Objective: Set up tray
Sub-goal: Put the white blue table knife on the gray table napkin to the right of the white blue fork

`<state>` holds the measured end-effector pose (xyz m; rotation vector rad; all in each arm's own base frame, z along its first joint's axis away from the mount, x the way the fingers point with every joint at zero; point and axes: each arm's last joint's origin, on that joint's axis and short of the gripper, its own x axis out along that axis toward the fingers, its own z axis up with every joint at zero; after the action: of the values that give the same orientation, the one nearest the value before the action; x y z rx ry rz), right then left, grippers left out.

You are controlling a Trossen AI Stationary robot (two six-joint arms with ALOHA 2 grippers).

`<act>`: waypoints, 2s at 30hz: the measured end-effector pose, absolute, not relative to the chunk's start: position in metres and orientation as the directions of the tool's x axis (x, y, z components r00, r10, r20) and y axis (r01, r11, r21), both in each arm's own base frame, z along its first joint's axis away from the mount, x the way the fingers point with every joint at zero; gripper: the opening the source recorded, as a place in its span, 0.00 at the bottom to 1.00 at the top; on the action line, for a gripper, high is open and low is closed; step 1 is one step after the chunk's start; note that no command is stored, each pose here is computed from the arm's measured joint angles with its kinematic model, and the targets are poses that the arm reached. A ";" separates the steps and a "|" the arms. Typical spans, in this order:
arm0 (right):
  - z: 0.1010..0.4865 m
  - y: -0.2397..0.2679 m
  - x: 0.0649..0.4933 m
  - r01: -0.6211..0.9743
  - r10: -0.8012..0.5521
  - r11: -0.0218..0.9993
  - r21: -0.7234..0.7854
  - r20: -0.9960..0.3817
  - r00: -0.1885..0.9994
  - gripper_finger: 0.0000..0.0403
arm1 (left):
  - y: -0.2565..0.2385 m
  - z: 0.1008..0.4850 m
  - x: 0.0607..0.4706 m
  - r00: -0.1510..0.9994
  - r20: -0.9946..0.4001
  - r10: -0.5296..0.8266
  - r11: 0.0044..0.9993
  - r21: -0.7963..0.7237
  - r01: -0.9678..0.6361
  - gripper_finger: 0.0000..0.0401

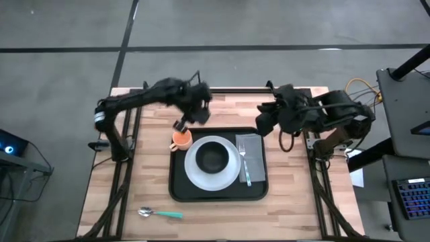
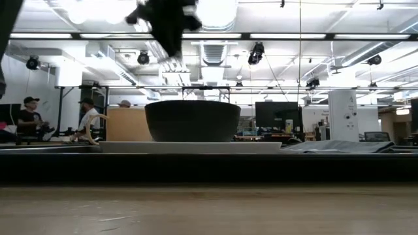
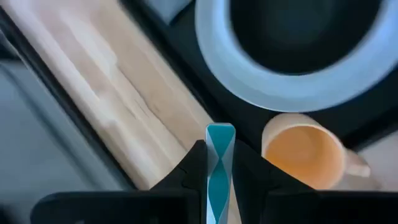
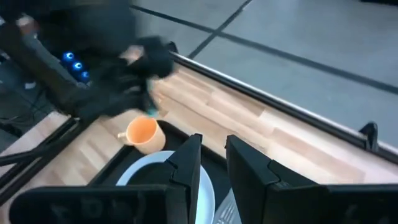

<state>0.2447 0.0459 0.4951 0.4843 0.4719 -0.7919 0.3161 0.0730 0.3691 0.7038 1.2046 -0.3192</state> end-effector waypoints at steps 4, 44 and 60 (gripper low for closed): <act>0.482 0.044 0.254 0.811 -0.602 0.533 0.240 -0.565 0.564 0.17 | 0.013 0.386 0.293 0.388 -0.888 0.246 0.581 0.455 0.675 0.07; 0.335 -0.051 0.415 0.146 -0.008 0.619 0.771 -0.179 0.984 0.33 | -0.104 0.348 0.222 0.466 -0.768 0.438 -0.124 0.462 0.878 0.07; 0.328 -0.052 0.473 0.010 0.180 0.623 0.782 -0.156 0.971 0.30 | -0.088 0.345 0.238 0.447 -0.762 0.468 -0.102 0.456 0.884 0.07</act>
<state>0.4730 -0.0522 0.3282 0.8951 0.2284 0.0990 0.2376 -0.0877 0.3449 1.7362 1.1687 -0.5415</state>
